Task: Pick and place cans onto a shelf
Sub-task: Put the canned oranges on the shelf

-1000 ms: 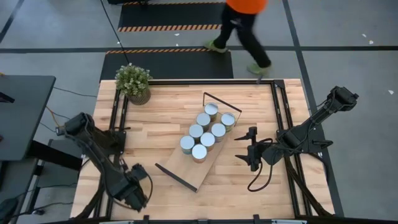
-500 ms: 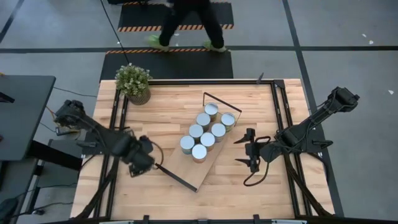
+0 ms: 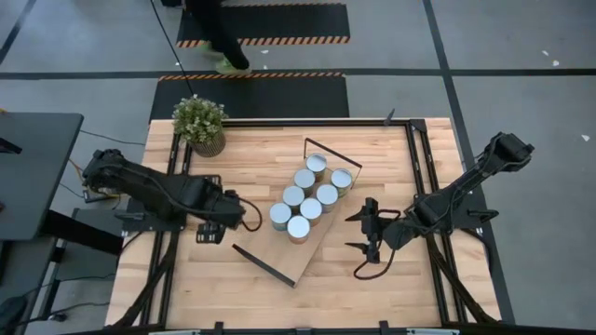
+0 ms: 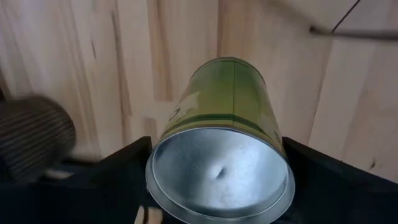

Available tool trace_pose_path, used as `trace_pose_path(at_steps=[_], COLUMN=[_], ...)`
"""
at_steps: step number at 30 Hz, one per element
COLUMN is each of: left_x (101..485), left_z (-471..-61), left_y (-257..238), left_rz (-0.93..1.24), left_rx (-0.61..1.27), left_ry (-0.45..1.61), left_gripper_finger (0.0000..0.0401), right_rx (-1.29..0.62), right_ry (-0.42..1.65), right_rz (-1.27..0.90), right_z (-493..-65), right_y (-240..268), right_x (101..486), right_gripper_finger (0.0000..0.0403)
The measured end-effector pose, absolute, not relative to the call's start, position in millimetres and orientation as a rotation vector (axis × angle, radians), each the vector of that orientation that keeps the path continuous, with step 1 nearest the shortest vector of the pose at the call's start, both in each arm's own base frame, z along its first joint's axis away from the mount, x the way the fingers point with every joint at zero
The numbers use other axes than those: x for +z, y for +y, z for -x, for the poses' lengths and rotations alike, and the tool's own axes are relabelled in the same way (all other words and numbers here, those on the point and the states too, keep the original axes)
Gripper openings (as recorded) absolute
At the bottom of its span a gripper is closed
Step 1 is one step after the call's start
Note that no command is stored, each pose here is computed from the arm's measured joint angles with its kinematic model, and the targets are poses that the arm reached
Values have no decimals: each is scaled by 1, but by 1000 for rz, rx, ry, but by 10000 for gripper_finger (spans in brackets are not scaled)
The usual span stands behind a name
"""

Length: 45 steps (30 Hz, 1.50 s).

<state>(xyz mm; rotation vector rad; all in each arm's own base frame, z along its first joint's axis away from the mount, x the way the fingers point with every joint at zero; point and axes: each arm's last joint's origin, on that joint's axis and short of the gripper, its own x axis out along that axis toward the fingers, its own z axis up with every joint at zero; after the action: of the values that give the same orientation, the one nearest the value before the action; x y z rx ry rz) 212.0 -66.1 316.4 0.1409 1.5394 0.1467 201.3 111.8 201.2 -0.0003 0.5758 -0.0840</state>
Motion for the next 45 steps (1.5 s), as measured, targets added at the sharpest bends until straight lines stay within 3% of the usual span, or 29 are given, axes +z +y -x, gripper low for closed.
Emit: trace_pose_path(at_steps=[10, 15, 33, 40, 45], left_x=[341, 326, 289, 267, 265], left_z=[-239, -252, -314, -326, -330], left_y=[-71, -75, -72, -79, -81], left_rz=[-96, -51, 448, 483, 462], left_rx=[47, 85, 281, 358, 425], left_ry=[1276, 1347, 1526, 1586, 1510], left_gripper_finger=[329, 330, 330, 330, 330], right_rx=[-102, -121, -125, -113, -113], right_ry=[540, 510, 516, 524, 528], right_rz=[-36, -24, 15, 67, 104], right_z=[-204, -201, -201, -201, -203], right_y=[126, 131, 130, 130, 127], right_x=[194, 198, 198, 198, 198], right_gripper_finger=[346, 346, 346, 346, 346])
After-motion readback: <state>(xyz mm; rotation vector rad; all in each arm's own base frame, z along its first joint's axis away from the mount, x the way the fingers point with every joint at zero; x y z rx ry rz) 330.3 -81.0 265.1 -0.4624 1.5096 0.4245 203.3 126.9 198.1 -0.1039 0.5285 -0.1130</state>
